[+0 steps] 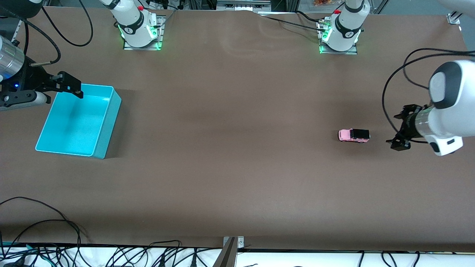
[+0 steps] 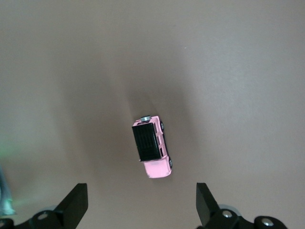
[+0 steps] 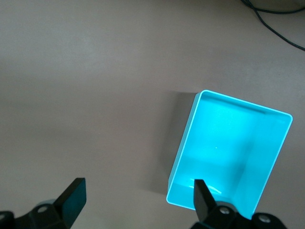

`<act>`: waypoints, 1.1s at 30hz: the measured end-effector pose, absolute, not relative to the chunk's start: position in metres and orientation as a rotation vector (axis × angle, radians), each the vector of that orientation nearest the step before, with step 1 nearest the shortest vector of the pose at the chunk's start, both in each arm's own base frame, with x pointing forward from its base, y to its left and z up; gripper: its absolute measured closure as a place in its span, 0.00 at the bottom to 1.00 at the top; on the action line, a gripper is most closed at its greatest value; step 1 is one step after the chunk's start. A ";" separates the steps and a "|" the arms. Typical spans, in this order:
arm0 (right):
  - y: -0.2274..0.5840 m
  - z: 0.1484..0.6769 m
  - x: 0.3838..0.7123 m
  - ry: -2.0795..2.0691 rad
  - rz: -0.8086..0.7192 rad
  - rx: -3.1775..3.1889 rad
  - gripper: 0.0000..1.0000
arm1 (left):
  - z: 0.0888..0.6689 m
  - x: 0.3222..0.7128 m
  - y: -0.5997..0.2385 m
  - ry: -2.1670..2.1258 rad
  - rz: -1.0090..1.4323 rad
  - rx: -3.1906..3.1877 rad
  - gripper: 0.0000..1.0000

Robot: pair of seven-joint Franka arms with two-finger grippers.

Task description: Wind and store pink jeep toy

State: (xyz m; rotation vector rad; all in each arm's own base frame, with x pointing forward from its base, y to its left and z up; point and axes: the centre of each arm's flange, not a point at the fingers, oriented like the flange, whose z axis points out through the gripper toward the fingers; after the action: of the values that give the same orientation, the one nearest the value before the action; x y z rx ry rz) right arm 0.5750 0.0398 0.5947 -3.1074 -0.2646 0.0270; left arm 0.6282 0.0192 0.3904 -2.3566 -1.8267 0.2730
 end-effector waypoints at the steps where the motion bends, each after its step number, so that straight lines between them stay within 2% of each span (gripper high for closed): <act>1: 0.040 0.594 0.575 -0.265 0.027 -3.107 0.00 | 0.382 0.627 0.017 -1.850 0.269 -2.338 0.00; 16: 0.044 0.591 0.571 -0.278 0.083 -3.104 0.00 | 0.270 0.589 0.006 -2.081 0.174 -2.186 0.00; 27: 0.043 0.591 0.571 -0.275 0.085 -3.105 0.00 | 0.213 0.559 0.008 -2.166 0.101 -2.157 0.00; 31: 0.042 0.591 0.571 -0.272 0.086 -3.106 0.00 | 0.201 0.551 0.008 -2.168 0.099 -2.154 0.03; 33: 0.041 0.590 0.571 -0.269 0.087 -3.106 0.00 | 0.196 0.548 0.008 -2.170 0.096 -2.154 0.08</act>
State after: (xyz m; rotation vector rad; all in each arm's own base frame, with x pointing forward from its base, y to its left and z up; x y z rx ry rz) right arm 0.5714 0.0410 0.5904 -3.1063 -0.2694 0.0871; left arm 0.5476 0.0081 0.1964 -2.1536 -2.1696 0.0964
